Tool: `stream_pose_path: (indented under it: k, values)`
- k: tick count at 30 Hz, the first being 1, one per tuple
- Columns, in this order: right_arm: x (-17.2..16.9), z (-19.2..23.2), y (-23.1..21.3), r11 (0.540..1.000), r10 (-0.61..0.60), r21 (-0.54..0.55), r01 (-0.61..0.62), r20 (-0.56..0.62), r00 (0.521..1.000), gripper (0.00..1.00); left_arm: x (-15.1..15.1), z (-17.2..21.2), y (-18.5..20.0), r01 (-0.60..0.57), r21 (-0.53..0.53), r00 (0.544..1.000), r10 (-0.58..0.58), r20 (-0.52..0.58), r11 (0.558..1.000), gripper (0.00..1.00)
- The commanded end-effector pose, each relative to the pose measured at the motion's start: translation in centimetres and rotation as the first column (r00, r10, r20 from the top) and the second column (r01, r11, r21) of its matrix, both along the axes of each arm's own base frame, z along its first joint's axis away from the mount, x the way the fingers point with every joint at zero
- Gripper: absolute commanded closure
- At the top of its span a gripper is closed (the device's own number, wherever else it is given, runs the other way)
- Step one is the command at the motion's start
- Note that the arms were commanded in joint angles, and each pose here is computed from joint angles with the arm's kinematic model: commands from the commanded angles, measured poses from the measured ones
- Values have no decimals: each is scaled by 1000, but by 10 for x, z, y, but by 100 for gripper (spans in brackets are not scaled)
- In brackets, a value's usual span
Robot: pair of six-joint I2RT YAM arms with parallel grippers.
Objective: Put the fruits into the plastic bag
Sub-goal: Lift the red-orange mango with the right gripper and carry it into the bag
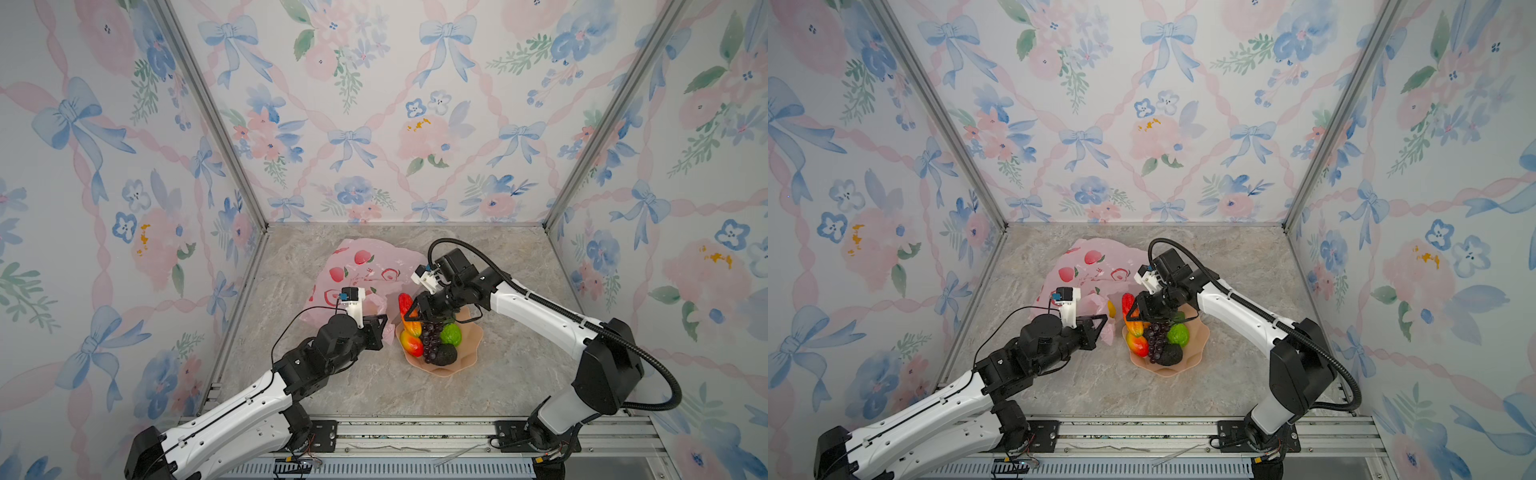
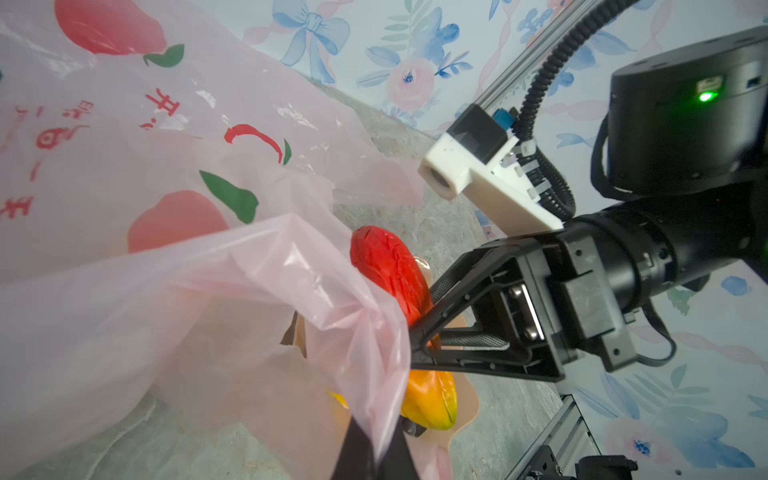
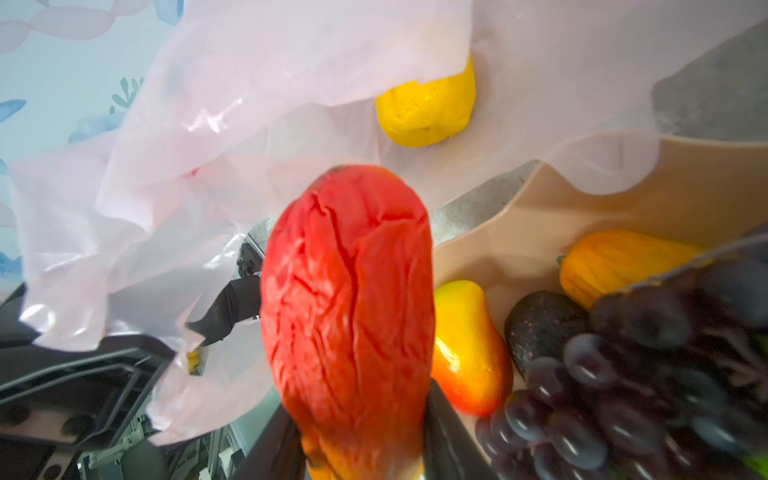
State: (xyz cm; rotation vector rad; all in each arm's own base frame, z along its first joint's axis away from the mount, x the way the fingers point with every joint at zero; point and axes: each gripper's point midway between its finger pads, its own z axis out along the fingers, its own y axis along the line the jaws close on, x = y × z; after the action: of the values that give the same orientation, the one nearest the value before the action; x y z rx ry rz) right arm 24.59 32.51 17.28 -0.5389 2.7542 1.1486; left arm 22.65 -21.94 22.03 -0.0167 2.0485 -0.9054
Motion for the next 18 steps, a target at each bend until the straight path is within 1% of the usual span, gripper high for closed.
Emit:
stream_pose_path:
  k: [1,2,11,18]
  values:
    - [-7,4,6,999,44,-1,-44,-13,999,59,0,11,2,5,-15,999,-4,37,1000,100]
    - [-6,-6,7,999,47,-19,-48,-35,998,60,0,11,2,4,-14,999,-4,36,1000,100]
    - [-4,-19,14,998,58,-31,-60,-56,997,60,-1,14,-1,21,-18,999,-20,41,1000,100]
    - [9,-30,26,999,44,-27,-46,-77,996,60,-5,21,-3,50,-31,997,-48,65,998,100]
